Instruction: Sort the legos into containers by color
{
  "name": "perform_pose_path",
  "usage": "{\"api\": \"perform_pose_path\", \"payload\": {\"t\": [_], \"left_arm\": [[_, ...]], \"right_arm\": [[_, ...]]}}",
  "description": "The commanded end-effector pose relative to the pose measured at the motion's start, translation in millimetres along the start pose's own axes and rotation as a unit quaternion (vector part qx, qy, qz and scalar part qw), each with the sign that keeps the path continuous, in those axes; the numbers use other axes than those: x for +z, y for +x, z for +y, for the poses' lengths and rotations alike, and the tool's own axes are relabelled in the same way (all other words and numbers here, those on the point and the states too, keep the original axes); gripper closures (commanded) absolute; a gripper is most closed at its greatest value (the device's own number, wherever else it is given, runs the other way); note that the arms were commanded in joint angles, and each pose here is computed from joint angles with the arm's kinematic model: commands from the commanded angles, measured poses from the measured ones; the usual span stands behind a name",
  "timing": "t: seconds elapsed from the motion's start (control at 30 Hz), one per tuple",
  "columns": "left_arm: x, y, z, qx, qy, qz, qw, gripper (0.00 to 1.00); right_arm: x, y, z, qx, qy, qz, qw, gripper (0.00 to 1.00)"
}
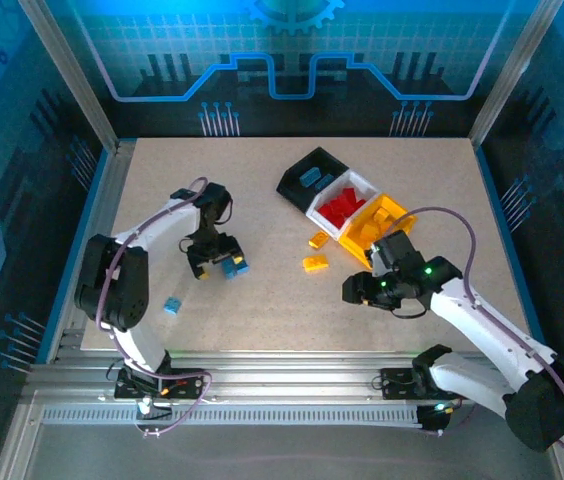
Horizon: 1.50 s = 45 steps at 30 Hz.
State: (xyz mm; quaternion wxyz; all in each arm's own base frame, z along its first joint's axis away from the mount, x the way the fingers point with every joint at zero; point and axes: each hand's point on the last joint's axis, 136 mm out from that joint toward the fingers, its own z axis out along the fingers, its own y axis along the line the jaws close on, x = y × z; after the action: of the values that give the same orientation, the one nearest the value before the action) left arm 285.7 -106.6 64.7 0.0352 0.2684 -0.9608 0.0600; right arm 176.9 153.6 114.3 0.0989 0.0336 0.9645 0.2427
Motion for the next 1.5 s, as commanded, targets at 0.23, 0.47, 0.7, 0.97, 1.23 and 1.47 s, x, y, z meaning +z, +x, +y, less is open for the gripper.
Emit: {"api": "perform_pose_path", "payload": {"t": [0.23,0.47,0.7,0.97,1.23,1.47], "left_arm": [[21.8,-24.7,-12.8,-0.018,0.02,-0.01,1.0,0.31],[29.4,-24.9,-8.8,-0.025,0.011,-0.005,1.0,0.4],[32.7,-27.7,-6.8,-0.027,0.01,-0.003,1.0,0.51],[38.8,-30.0,-6.3,-0.028,0.01,0.007,1.0,0.61],[47.5,-29.3,-5.8,-0.028,0.007,0.02,0.999,0.74],[26.6,-34.4,-6.7,-0.033,0.025,0.012,0.999,0.82]], "right_arm": [[-13.4,12.3,-9.1,0.009,0.016,-0.013,1.0,0.42],[-15.3,13.4,-12.3,0.004,0.023,-0.014,1.0,0.41],[-11.3,14.4,-12.9,0.008,0.021,-0.011,1.0,0.41],[-13.8,14.0,-13.4,0.007,0.024,-0.014,1.0,0.41],[-16.1,12.5,-13.6,0.008,0.026,-0.019,0.999,0.41],[-16.5,4.4,-12.8,0.007,0.028,-0.028,0.999,0.41]]}}
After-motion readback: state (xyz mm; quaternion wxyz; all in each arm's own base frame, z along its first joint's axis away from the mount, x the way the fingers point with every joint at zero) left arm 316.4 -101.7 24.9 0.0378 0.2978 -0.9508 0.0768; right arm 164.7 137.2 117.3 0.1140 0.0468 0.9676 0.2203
